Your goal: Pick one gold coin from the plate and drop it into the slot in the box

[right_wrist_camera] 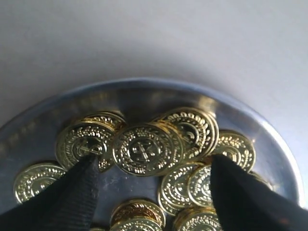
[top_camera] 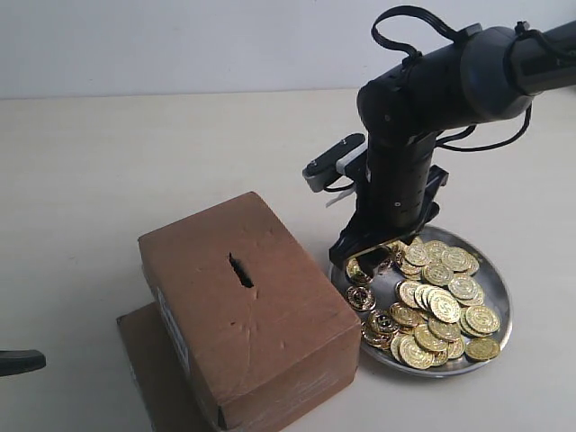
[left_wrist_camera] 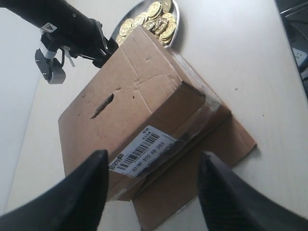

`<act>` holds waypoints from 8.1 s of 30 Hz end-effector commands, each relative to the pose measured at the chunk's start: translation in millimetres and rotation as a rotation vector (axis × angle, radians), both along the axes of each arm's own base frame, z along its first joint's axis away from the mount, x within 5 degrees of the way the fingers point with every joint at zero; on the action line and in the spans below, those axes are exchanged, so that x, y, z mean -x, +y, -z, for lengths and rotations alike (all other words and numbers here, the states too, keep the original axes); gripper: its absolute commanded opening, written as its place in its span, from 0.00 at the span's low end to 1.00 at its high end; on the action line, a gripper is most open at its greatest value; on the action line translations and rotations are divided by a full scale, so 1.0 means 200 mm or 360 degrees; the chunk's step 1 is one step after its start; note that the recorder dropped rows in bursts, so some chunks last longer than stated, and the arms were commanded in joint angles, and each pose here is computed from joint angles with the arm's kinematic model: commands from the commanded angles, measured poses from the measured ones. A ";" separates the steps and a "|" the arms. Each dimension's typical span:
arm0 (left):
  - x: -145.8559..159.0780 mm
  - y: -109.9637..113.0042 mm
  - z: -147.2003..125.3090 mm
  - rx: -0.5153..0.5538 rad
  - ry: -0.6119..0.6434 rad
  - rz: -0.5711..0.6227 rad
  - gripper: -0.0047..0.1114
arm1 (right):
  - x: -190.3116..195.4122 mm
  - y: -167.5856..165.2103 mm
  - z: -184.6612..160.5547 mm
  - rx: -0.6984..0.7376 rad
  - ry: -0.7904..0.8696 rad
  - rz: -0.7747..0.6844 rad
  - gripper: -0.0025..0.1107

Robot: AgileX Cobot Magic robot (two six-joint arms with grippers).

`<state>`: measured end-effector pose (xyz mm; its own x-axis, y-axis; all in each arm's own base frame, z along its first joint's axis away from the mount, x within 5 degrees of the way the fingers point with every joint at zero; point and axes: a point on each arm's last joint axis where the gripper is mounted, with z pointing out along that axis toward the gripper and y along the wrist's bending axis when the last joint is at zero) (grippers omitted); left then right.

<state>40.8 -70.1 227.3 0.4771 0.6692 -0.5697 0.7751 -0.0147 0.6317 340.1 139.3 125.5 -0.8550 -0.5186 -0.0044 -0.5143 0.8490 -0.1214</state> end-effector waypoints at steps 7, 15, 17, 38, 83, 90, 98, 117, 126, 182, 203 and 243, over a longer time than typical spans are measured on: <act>0.00 0.00 0.00 0.0015 0.0004 0.0001 0.51 | -0.02 0.03 0.01 -0.0070 -0.0049 0.0009 0.55; 0.00 0.00 0.00 0.0015 0.0004 0.0001 0.51 | -0.02 0.04 0.02 -0.0100 -0.0037 0.0037 0.53; 0.00 0.00 0.00 0.0015 0.0004 0.0001 0.51 | -0.02 0.04 0.02 -0.0100 -0.0037 0.0037 0.53; 0.00 0.00 0.00 0.0015 0.0004 0.0001 0.51 | -0.02 0.04 0.02 -0.0111 -0.0022 0.0053 0.50; 0.00 0.00 0.01 0.0008 -0.0004 0.0008 0.51 | 0.00 0.03 0.01 -0.0063 0.0061 -0.0100 0.34; 0.00 0.00 0.01 -0.0039 -0.0042 0.0051 0.51 | 0.05 0.04 -0.12 -0.0162 0.0095 -0.0247 0.34; 0.01 0.00 0.01 -0.0112 -0.0163 0.0180 0.51 | 0.19 0.10 -0.40 -0.0553 0.0211 -0.0528 0.34; -0.07 -0.07 -0.17 0.0077 -0.0633 0.0193 0.51 | 0.57 0.23 -1.04 -0.1387 -0.0139 -0.1097 0.34; -0.07 -0.16 -0.30 0.0121 -0.0631 0.0391 0.51 | 0.79 0.45 -1.02 -0.1361 0.0023 -0.1411 0.34; -0.05 -0.39 -0.26 -0.0046 -0.0578 0.0803 0.04 | 0.90 0.56 -0.94 -0.1269 0.0193 -0.1471 0.34; -0.16 -0.42 -0.30 0.0308 -0.0197 0.0200 0.04 | 0.88 0.18 -1.18 -0.0505 -0.0504 -0.1020 0.58; -0.24 -0.51 -0.46 0.0011 -0.0031 0.0574 0.04 | 1.08 0.10 -1.15 -0.0966 -0.0831 -0.1308 0.55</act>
